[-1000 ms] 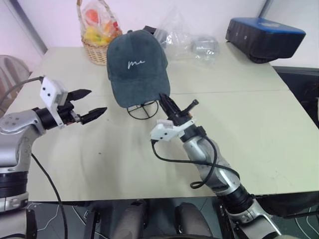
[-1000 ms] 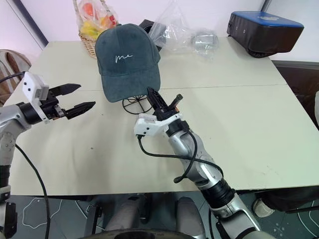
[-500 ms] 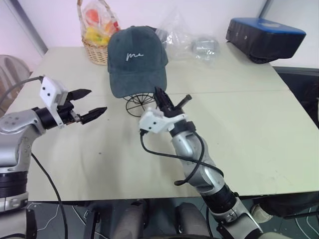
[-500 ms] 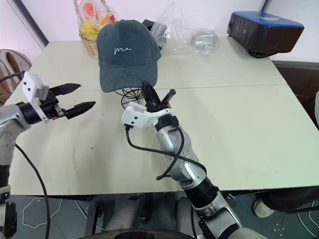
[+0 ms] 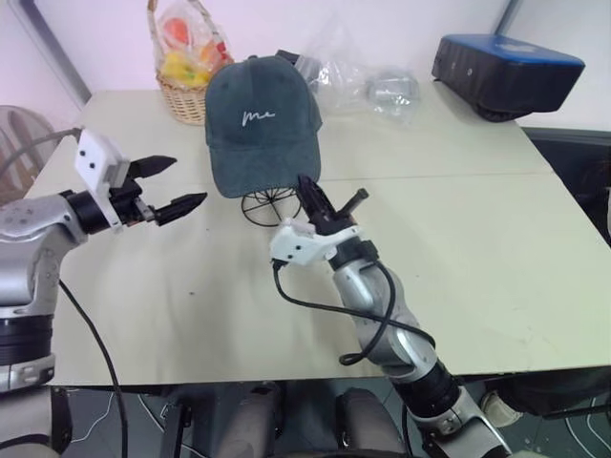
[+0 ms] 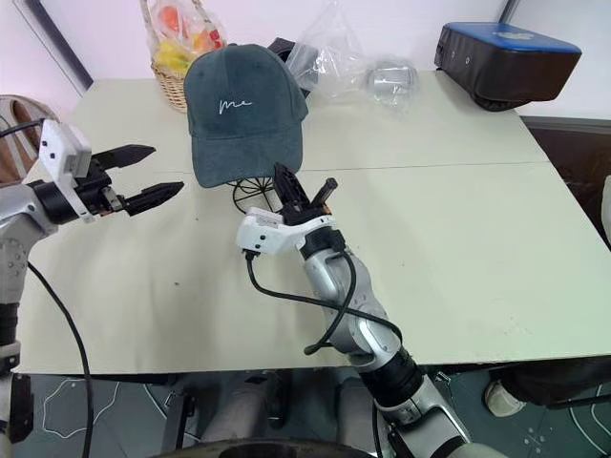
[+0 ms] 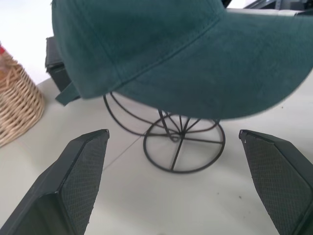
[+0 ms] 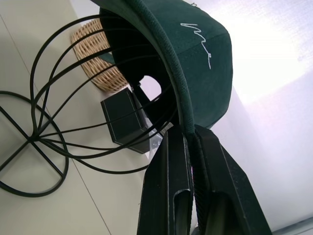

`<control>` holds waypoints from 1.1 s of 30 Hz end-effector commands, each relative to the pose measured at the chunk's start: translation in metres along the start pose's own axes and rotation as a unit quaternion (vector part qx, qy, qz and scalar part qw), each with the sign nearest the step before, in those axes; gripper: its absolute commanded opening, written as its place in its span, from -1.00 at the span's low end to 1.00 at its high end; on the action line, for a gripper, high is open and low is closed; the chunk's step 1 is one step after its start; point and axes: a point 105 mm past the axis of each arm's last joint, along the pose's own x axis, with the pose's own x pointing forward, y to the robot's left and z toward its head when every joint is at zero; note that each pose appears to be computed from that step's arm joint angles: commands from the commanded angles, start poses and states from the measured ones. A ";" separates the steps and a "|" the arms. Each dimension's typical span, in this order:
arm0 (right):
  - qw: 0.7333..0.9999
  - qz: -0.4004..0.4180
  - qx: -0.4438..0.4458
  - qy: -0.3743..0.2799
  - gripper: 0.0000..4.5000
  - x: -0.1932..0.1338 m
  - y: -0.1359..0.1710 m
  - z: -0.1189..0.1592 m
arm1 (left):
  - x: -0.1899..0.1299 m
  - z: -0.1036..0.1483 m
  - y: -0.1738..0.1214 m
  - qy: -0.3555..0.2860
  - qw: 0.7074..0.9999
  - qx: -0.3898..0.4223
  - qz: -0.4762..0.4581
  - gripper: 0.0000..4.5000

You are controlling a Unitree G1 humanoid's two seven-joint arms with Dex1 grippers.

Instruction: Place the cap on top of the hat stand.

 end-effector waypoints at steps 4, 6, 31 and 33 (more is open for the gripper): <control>1.000 -0.007 -0.006 0.020 -1.00 -0.006 0.000 -0.004 | 0.015 0.013 -0.001 -0.015 1.000 0.012 -0.018 1.00; 1.000 -0.008 -0.006 0.017 -1.00 -0.006 0.001 -0.005 | 0.018 0.013 -0.001 -0.015 1.000 0.010 -0.021 1.00; 0.991 0.105 0.043 -0.065 -1.00 -0.013 0.031 0.006 | 0.020 0.015 0.002 -0.032 0.999 0.019 -0.017 1.00; 0.992 0.102 0.048 -0.055 -1.00 -0.012 0.031 0.003 | 0.019 0.015 0.003 -0.031 0.999 0.019 -0.017 1.00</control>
